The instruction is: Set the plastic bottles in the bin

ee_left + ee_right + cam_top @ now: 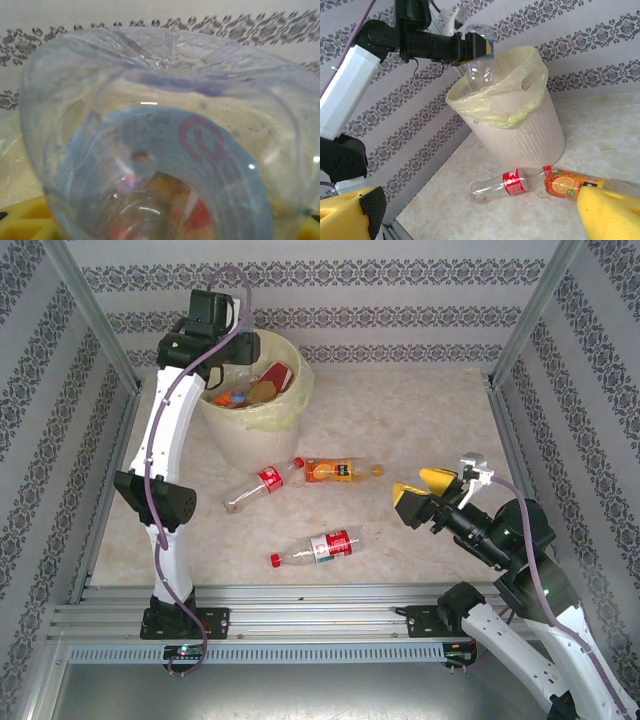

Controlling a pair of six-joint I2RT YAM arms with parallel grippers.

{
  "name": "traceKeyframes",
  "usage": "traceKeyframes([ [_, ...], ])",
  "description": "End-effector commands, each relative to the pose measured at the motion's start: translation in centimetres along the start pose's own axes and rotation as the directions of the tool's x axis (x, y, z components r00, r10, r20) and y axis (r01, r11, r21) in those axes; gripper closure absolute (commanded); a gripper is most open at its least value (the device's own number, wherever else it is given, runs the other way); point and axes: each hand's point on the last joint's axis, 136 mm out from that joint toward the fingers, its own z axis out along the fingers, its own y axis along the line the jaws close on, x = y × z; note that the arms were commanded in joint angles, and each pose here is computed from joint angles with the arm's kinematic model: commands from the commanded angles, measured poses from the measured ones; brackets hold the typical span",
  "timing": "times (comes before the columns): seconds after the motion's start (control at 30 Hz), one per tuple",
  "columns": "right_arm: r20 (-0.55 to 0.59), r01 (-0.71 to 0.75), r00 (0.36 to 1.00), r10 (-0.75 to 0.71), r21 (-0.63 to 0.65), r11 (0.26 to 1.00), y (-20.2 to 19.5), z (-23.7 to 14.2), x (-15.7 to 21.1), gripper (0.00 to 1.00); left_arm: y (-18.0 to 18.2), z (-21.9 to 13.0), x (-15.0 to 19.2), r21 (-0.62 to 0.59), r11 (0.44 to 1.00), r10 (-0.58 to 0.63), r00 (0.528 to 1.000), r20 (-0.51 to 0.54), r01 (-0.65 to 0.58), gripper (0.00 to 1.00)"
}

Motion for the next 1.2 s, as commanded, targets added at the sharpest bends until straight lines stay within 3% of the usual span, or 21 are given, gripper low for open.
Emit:
traceKeyframes([
  [0.0, 0.016, -0.012, 1.000, 0.012, -0.007, 1.000, 0.4, -0.2, -0.6, 0.02, 1.3, 1.2, 2.1, -0.069, 0.996, 0.054, 0.995, -0.082, -0.060, 0.37],
  [0.1, 0.013, -0.013, 1.000, 0.013, -0.011, 1.000, 0.5, -0.1, -0.6, 0.02, 1.9, 2.0, 3.2, -0.100, 0.993, 0.055, 0.990, -0.128, -0.068, 0.34],
  [0.23, 0.002, -0.015, 1.000, 0.015, -0.003, 1.000, 0.3, 0.0, -0.3, 0.02, 1.9, 2.3, 4.1, -0.106, 0.992, 0.050, 0.986, -0.159, -0.067, 0.22],
  [0.43, -0.033, -0.031, 0.999, 0.032, 0.023, 0.999, -0.4, 0.4, 0.6, 0.02, 0.7, 0.0, 2.2, -0.054, 0.998, 0.028, 0.996, -0.090, -0.032, 0.00],
  [0.77, -0.107, -0.073, 0.991, 0.084, 0.103, 0.992, -2.5, 1.1, 3.0, 0.03, -4.0, -6.1, 0.0, 0.197, 0.980, -0.008, 1.000, 0.020, 0.004, 0.00],
  [0.93, -0.135, -0.094, 0.984, 0.118, 0.177, 0.980, -4.0, 1.2, 4.1, 0.03, -8.0, -10.2, 0.3, 0.406, 0.913, -0.006, 0.996, 0.084, -0.029, 0.00],
  [1.17, -0.137, -0.152, 0.968, 0.210, 0.343, 0.927, -7.0, 1.5, 5.3, 0.04, -14.2, -15.2, 4.1, 0.656, 0.750, -0.003, 0.992, 0.130, -0.084, 0.00],
])
